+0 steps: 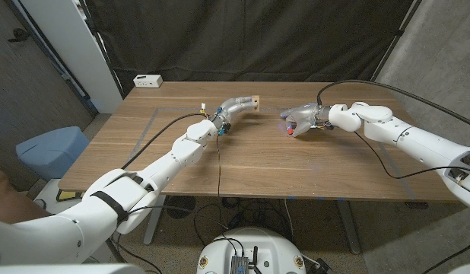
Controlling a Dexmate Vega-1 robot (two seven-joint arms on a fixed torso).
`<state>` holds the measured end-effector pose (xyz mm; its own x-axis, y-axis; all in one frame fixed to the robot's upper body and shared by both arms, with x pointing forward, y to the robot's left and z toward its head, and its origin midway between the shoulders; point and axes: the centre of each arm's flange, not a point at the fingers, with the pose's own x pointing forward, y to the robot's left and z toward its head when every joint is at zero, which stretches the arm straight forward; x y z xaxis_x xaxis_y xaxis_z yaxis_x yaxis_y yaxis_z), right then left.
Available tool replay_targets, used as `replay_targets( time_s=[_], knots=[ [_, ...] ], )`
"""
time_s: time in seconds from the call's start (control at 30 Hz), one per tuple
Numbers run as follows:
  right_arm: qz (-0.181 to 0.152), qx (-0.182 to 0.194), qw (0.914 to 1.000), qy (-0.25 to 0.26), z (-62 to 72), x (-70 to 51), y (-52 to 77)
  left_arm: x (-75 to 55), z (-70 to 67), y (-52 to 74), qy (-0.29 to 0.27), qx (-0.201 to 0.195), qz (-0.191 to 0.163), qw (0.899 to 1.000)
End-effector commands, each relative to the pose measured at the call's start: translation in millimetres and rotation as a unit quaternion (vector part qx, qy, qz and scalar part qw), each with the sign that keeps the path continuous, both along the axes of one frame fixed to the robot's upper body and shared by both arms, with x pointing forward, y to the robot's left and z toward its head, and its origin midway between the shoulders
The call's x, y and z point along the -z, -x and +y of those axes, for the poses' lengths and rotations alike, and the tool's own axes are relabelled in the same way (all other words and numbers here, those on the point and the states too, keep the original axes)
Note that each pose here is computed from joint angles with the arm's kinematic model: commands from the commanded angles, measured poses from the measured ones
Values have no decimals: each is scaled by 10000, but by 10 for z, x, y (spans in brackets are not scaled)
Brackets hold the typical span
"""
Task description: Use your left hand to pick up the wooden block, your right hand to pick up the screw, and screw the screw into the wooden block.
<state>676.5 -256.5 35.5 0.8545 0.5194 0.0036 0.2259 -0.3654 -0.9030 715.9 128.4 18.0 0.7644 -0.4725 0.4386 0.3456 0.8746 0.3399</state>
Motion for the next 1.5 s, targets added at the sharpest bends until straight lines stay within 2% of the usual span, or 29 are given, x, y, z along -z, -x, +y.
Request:
replay_targets(
  time_s=[0.03,1.03,1.5],
  knots=[
    [24,-15,10000,-10,3,8,-1,29,-2,19,-3,-20,20,10000],
    [35,-60,10000,-18,46,-28,11,52,6,2,33,-6,72,10000],
    [66,-103,9999,-13,59,-44,-30,49,-4,-2,28,-8,81,10000]
  ],
)
